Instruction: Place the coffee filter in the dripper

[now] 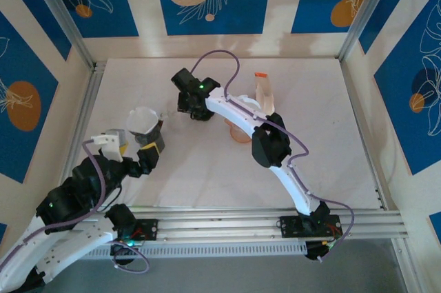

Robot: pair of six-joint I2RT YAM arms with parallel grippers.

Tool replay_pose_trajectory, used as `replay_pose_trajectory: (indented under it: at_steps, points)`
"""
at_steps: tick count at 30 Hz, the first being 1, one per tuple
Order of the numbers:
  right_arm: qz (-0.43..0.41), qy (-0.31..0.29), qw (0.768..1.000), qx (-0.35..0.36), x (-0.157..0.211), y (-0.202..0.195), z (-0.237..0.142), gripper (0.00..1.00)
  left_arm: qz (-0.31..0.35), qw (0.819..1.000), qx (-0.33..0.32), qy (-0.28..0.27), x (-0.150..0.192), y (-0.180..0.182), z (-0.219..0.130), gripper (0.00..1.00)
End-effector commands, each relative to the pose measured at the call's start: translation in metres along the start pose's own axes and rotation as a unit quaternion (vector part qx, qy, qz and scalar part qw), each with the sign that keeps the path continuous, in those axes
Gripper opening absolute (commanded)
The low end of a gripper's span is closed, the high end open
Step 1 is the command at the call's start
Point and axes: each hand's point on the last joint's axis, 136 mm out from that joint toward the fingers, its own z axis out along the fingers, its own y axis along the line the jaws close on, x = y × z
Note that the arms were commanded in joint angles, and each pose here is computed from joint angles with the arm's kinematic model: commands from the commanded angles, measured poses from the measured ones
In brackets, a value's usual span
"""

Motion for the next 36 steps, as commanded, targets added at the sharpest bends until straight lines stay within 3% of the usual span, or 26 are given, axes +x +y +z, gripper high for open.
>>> replay_pose_trajectory:
  at_steps: [1, 17, 30, 36]
  points:
    - [0.013, 0.014, 1.000, 0.001, 0.004, -0.001, 0.003, 0.37, 0.012, 1.000, -0.018, -0.002, 0.003, 0.009, 0.000, 1.00]
    - [0.034, 0.031, 0.999, -0.009, 0.009, -0.002, 0.010, 0.18, 0.007, 1.000, -0.028, -0.004, 0.003, 0.012, 0.000, 1.00]
    - [0.011, 0.013, 1.000, -0.009, 0.000, 0.000, -0.007, 0.00, 0.004, 0.999, -0.033, -0.007, 0.001, 0.014, -0.002, 1.00]
    - [-0.029, -0.003, 1.000, -0.006, 0.000, -0.001, -0.027, 0.00, 0.004, 0.999, -0.031, -0.008, 0.000, 0.013, -0.001, 1.00]
